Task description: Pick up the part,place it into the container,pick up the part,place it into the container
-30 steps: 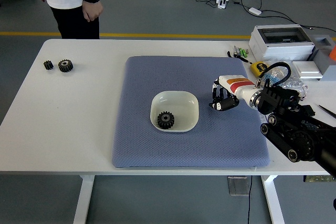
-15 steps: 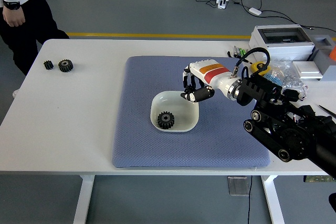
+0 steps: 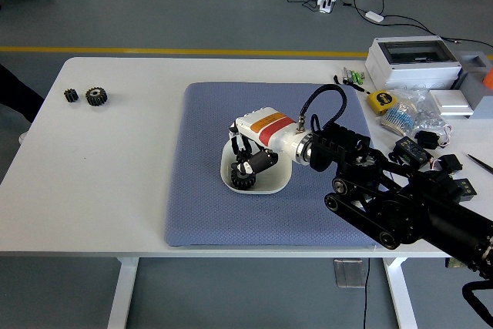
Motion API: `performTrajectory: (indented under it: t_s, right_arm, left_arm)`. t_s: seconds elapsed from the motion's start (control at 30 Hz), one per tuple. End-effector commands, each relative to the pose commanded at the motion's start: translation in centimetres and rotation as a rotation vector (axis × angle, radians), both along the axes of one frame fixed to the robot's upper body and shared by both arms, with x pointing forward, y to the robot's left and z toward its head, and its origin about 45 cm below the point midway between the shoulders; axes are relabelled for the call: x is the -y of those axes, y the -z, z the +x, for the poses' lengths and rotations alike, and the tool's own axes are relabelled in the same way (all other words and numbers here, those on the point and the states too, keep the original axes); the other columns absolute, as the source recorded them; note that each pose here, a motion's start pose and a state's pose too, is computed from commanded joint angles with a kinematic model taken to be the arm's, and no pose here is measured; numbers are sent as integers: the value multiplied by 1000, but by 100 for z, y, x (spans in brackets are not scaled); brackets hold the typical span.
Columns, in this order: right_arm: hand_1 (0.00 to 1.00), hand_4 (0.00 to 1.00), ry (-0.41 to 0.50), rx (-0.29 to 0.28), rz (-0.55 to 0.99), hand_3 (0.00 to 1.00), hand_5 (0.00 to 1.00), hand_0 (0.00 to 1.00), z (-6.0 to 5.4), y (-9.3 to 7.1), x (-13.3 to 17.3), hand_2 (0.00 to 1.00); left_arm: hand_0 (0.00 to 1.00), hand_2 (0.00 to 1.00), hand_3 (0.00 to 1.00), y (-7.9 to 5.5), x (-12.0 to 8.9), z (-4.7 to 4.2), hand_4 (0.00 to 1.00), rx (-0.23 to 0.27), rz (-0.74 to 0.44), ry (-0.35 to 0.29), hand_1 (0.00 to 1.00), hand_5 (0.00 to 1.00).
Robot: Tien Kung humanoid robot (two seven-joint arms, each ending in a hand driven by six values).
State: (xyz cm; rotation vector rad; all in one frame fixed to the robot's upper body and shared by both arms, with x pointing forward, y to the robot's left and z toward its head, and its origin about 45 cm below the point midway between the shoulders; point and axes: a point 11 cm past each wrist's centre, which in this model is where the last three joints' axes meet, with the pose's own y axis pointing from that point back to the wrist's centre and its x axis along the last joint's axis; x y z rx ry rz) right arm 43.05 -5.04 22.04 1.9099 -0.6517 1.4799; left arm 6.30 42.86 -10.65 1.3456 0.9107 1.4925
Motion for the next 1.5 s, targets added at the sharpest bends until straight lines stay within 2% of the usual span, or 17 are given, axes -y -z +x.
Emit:
performTrajectory:
  t_s: [0.13,0.17,0.33,0.37,0.53,0.57,0.6,0.73,0.77,1.0,1.27,1.33,1.37,1.4,1.5]
  right_arm:
    - [234,767,9,6,-20,408,189,177,30,70,16,326]
    - [302,733,15,7,-27,448,238,199,44,87,37,425]
    - [302,733,54,-13,-85,448,238,199,111,223,185,425]
    - [429,770,59,-23,-94,502,362,240,114,252,205,524]
    - [429,770,78,-65,-119,502,362,240,114,363,279,524]
    - [454,799,77,-65,-118,520,383,302,113,361,278,571]
    - [454,799,75,-63,-116,520,383,302,112,353,271,571]
    - [454,799,64,-49,-98,520,383,302,108,301,232,571]
    - [456,817,62,-46,-94,535,386,335,108,287,225,612]
    - [466,812,43,-28,-60,550,376,342,98,205,164,634]
    - [463,796,27,21,38,550,374,330,136,-103,69,632]
    - [463,796,35,16,69,550,374,330,174,-201,99,632]
    - [481,865,44,9,92,557,426,349,196,-250,126,649]
    - [481,865,55,0,115,557,426,349,217,-289,156,649]
    - [481,865,128,-67,254,557,426,349,324,-428,383,649]
  left_arm:
    - [715,677,569,1,1,-7,602,-2,0,2,676,568]
    - [715,678,569,0,1,0,602,-1,0,3,675,569]
    - [715,678,569,-5,2,35,602,7,0,8,675,569]
    - [715,677,568,-4,3,34,603,7,-1,9,676,569]
    - [715,677,568,0,2,6,603,0,-1,9,676,569]
    - [715,677,568,-1,-1,3,602,-1,0,9,676,569]
    - [715,677,568,-2,-7,-1,602,-2,1,9,676,569]
    - [715,677,568,-8,-23,0,602,-2,4,11,676,569]
    - [715,676,568,-9,-27,-1,602,-2,5,11,676,569]
    - [715,677,568,-8,-34,-30,602,-10,7,8,676,569]
    - [715,677,568,-8,-35,-28,601,-7,7,6,676,567]
    - [715,677,568,-7,-35,-37,601,-8,6,5,676,567]
    - [715,676,568,-7,-36,-41,602,-8,7,4,676,569]
    - [715,676,568,-7,-39,-43,602,-8,7,4,676,569]
    - [715,676,568,-12,-55,-49,602,-8,10,1,676,569]
